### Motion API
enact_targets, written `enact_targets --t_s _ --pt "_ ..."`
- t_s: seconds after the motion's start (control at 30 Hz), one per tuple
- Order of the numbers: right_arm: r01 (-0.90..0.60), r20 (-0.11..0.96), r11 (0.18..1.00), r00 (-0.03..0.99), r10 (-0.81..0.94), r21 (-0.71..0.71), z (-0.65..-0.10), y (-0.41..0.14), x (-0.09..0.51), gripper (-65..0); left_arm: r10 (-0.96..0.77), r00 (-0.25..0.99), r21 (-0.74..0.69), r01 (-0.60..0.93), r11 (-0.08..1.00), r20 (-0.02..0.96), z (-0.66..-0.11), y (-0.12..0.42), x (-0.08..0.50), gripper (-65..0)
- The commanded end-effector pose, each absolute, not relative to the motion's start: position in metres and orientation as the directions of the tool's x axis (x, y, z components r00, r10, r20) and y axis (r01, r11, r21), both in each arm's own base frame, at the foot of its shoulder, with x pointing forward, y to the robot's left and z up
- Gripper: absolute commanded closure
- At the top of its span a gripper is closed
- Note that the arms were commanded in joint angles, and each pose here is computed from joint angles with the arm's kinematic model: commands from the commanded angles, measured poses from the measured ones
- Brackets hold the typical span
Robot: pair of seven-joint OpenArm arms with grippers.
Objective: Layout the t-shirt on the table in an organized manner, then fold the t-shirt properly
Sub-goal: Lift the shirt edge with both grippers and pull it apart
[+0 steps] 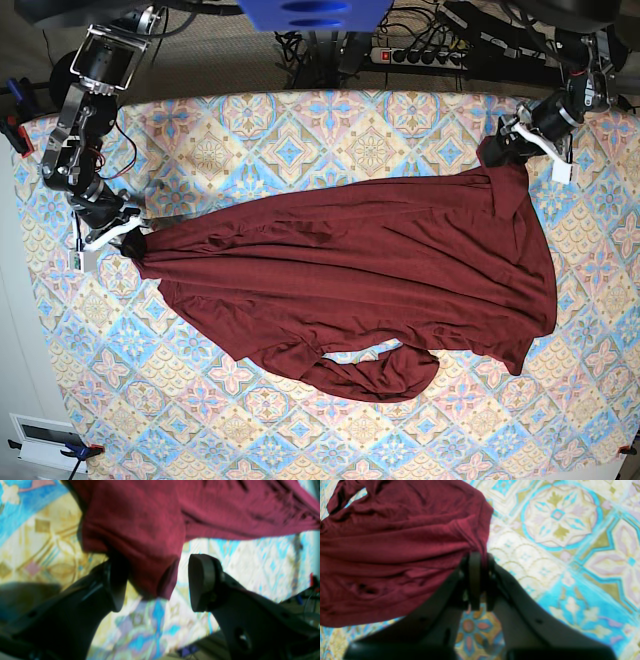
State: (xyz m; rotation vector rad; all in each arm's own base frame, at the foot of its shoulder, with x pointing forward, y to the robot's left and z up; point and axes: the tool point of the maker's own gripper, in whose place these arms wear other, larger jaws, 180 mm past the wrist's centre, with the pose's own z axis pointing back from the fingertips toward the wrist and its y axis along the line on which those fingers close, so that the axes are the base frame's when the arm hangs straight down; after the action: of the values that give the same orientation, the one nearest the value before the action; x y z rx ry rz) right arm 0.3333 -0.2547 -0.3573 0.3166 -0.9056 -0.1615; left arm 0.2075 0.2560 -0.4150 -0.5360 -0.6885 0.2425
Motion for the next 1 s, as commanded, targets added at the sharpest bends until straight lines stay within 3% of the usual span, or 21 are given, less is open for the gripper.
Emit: enact_targets --t_s 0.0,0.17,0.23,0.37,0.47,0.67,0.97 --pt "-0.008 0.782 0.946 0.566 -0.262 0.323 -0.341 -0.262 0.343 0.0 0.358 0.765 -0.512 -0.042 0.858 0.536 -0.418 0.262 0.207 -37.7" --pt "-0.003 0.776 0.945 0.571 -0.267 0.327 -0.344 -0.262 0.342 -0.1 0.320 0.783 -0.504 -0.010 0.864 0.533 -0.429 0.244 0.217 -34.1" --pt "-0.003 0.776 0.945 0.571 -0.267 0.327 -0.344 -0.262 0.342 -0.1 0.327 0.774 -0.510 -0.006 0.860 0.542 -0.427 0.239 0.223 -25.3" --pt "-0.003 0.776 0.945 0.571 -0.267 0.327 -0.344 -0.262 0.342 -0.1 0.333 0.759 -0.508 -0.003 0.861 0.559 -0.422 0.243 0.232 0.0" --pt "-0.005 0.778 0.945 0.568 -0.267 0.328 -0.342 -0.262 0.342 -0.1 0.330 0.736 -0.465 -0.022 0.885 0.592 -0.410 0.271 0.236 -3.0" --pt "-0.011 0.786 0.947 0.562 -0.259 0.320 -0.338 -0.262 0.341 0.0 0.327 0.678 -0.331 -0.130 0.935 0.658 -0.378 0.356 0.228 -0.1" --pt "-0.063 0.775 0.967 0.612 -0.156 0.245 -0.339 -0.247 0.294 0.0 0.263 0.648 -0.201 -0.169 0.965 0.715 -0.342 0.411 0.229 -0.1"
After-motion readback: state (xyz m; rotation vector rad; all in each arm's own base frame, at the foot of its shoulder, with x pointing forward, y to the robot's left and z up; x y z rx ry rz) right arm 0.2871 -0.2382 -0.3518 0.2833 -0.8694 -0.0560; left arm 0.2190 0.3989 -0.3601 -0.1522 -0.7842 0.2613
